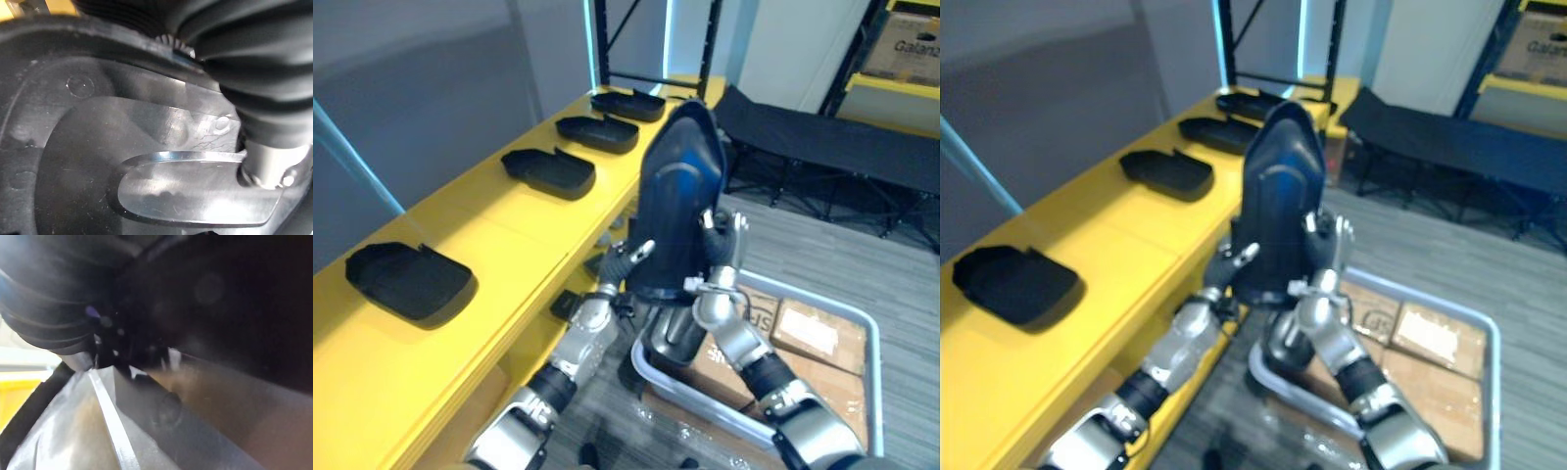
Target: Walk over and take plastic housings, then place them on the shelf
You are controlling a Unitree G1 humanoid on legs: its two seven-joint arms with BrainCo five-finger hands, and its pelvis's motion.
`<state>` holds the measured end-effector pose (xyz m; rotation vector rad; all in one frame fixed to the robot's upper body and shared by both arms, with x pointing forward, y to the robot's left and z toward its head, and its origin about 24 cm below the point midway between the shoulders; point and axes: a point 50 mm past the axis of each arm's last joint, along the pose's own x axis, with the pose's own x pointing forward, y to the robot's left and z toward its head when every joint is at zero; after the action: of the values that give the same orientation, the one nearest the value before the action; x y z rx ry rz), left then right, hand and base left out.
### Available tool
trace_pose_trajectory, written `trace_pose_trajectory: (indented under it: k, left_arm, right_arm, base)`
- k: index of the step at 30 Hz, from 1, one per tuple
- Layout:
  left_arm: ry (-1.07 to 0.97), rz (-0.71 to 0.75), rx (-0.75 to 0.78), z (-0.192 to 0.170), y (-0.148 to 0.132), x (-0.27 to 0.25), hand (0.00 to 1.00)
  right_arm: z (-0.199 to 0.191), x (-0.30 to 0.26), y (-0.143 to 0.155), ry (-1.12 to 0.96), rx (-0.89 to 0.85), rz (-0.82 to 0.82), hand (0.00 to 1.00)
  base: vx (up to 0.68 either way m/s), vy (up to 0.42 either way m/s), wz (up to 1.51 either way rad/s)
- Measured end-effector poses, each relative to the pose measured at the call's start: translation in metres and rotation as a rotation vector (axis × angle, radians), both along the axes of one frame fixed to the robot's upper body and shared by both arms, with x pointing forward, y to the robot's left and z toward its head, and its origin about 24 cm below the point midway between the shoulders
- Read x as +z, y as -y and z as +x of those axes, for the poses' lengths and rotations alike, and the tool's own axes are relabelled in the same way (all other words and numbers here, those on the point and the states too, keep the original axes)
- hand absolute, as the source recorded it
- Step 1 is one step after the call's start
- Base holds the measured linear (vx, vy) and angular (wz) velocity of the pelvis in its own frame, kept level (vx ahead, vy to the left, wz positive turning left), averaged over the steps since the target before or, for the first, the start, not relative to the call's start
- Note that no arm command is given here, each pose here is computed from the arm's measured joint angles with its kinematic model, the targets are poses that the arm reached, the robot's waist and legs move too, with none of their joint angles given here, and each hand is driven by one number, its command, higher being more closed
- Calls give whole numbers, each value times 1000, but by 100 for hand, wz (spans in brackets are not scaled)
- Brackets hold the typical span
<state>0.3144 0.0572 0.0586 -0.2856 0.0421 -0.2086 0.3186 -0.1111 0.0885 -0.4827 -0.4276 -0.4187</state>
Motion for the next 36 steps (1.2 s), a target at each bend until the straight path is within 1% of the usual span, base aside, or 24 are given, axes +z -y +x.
trace_pose_trajectory:
  k: [8,13,14,18,20,23,31,36]
  left_arm:
    - [-27,29,-56,-2,7,-3,100]
    - [-67,113,-125,-7,12,-9,100]
    - [-66,122,-131,-7,12,-9,100]
    - [-76,126,-132,-7,11,-10,100]
    - [-86,105,-132,-6,10,-9,100]
    - [-85,135,-144,-7,9,-12,100]
    - [-74,149,-138,-8,9,-11,100]
    - [-12,194,-105,-8,9,-3,100]
  right_arm:
    - [-7,-7,5,0,-22,18,100]
    - [-17,-20,12,-39,-47,33,100]
    - [-17,-21,12,-40,-45,34,0]
    - [-19,-17,9,-21,-10,20,0]
    - [-21,-12,7,-3,16,22,0]
    - [-19,-13,6,-49,56,66,0]
    - [-19,-10,4,-56,74,61,0]
    - [-18,-4,3,-50,78,77,0]
  base:
    - [0,0,0]
    - [-1,0,-2]
    - [-1,0,-9]
    - [9,5,-14]
    - [0,0,0]
    - [0,0,0]
    - [0,0,0]
    - [0,0,0]
